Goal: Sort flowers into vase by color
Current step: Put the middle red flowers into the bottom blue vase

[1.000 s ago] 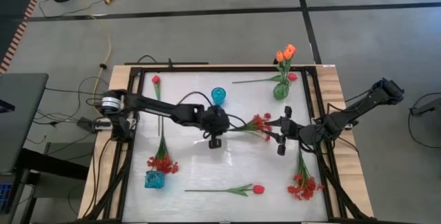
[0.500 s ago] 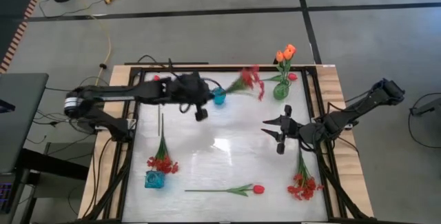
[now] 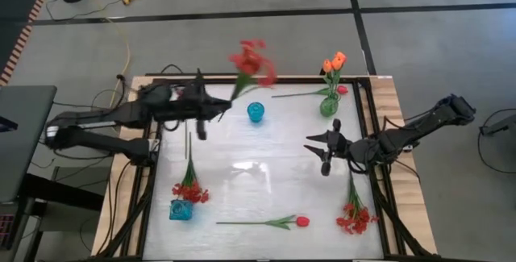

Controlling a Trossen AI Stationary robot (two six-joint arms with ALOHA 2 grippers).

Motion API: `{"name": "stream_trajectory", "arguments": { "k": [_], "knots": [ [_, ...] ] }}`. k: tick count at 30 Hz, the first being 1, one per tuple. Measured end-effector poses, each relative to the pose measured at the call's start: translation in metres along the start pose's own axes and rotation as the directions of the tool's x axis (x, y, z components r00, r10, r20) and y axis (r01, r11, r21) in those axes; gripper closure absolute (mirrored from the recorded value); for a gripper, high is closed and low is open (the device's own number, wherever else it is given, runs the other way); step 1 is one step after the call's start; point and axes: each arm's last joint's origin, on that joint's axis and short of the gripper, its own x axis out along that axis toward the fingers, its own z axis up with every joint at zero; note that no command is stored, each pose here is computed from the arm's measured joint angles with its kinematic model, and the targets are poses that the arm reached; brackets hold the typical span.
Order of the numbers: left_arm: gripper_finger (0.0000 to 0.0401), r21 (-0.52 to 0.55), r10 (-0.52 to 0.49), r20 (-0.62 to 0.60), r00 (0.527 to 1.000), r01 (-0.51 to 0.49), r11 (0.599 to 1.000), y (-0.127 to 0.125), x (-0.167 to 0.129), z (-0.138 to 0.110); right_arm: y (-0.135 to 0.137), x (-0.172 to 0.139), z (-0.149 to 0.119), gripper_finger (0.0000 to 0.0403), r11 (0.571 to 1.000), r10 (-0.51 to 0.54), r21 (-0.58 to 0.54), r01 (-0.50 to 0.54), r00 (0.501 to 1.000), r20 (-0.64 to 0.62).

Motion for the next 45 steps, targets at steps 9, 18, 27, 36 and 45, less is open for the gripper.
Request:
{"name": "stream_trajectory", "arguments": {
  "k": [9,18,27,36,45],
  "knots": [
    [0.0399,-0.16,-0.253,0.331,0.909,0.318,0.935,-0.024,-0.047,-0.038,0.001,0.017,0.017,0.0241,0.991,0.131,-0.003,-0.132,0.98,0.148],
    [0.0399,-0.276,-0.178,0.131,0.975,0.208,0.938,-0.032,-0.021,-0.087,0.0,0.068,0.055,0.0236,0.966,0.234,0.03,-0.258,0.913,0.336],
    [0.0399,-0.265,-0.145,0.079,0.986,0.161,0.951,-0.029,0.019,-0.104,0.007,0.105,0.098,0.0148,0.943,0.293,0.056,-0.327,0.899,0.324],
    [0.0399,-0.167,-0.188,0.065,0.98,0.196,0.966,-0.035,0.054,-0.094,-0.004,0.12,0.098,0.0106,0.945,0.251,0.129,-0.3,0.92,0.3],
    [0.0399,-0.168,-0.169,0.07,0.983,0.179,0.969,-0.028,0.067,-0.09,-0.005,0.118,0.103,0.0106,0.896,0.351,0.153,-0.417,0.876,0.331]
  ]
}}
